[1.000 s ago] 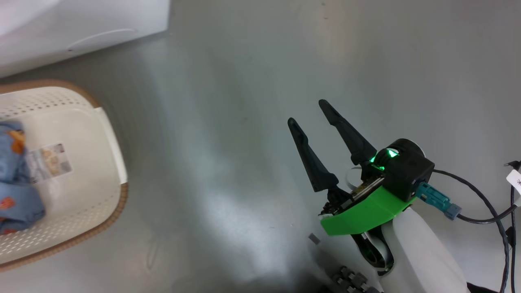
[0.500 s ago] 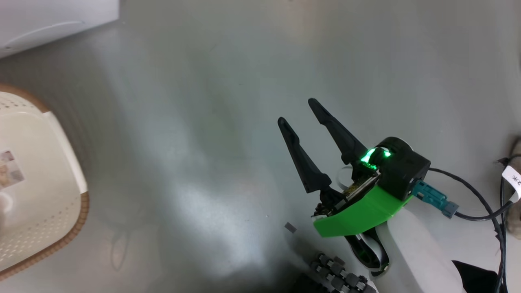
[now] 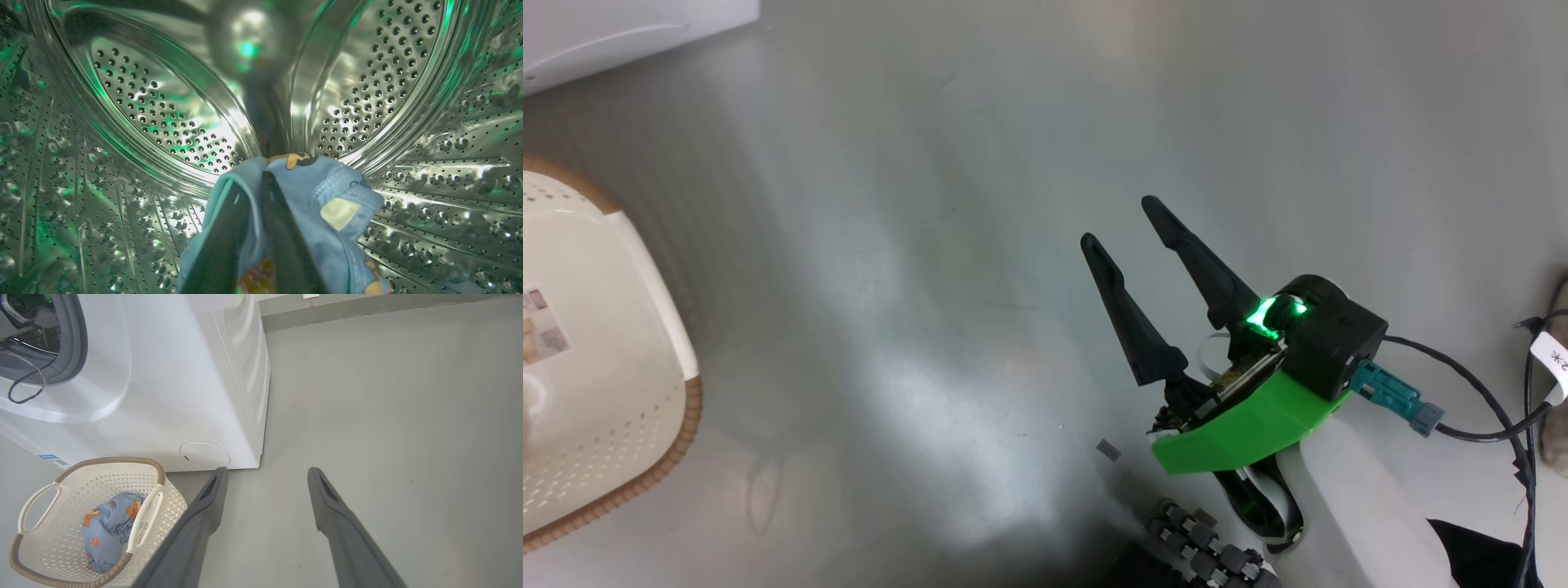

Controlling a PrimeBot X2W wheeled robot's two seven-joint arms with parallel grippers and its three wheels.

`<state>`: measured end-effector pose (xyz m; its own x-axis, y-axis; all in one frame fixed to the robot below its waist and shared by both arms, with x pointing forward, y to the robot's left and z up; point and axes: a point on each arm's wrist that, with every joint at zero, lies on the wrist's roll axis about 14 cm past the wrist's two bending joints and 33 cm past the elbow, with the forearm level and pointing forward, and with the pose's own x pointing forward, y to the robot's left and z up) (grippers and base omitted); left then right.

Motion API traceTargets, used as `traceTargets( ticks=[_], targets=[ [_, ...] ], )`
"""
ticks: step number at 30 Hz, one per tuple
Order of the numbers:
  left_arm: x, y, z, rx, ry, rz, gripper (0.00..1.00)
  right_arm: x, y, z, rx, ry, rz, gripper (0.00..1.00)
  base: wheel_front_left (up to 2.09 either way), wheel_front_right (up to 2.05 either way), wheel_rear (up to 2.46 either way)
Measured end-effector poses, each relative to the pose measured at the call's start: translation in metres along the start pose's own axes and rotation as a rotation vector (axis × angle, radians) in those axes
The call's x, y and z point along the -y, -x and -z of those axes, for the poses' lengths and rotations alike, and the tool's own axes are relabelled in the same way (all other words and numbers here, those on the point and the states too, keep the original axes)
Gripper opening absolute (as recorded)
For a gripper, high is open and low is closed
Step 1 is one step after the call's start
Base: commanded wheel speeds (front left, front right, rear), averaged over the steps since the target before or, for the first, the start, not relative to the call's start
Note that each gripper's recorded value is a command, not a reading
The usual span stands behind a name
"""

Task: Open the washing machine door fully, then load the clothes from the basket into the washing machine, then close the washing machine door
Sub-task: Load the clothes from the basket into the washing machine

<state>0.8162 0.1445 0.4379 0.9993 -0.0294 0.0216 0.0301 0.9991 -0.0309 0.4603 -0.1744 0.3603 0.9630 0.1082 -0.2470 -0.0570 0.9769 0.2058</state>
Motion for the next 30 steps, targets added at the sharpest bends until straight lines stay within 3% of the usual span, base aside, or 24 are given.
traceTargets(
  ticks=[14,22,30],
  targets=[
    [0.0,0.022,-0.003,-0.022,0.051,0.028,1.0,-0.004,-0.009,-0.018,0.059,0.023,-0.017,1.0,0.0,0.0,0.0],
    [0.015,0.074,0.013,-0.054,0.019,0.088,1.0,-0.005,0.003,-0.032,0.093,0.038,-0.004,1.0,0.0,0.0,0.0],
    [0.009,0.15,0.004,-0.033,0.057,0.069,1.0,-0.013,0.021,-0.051,0.138,0.044,-0.006,1.0,0.0,0.0,0.0]
  ],
)
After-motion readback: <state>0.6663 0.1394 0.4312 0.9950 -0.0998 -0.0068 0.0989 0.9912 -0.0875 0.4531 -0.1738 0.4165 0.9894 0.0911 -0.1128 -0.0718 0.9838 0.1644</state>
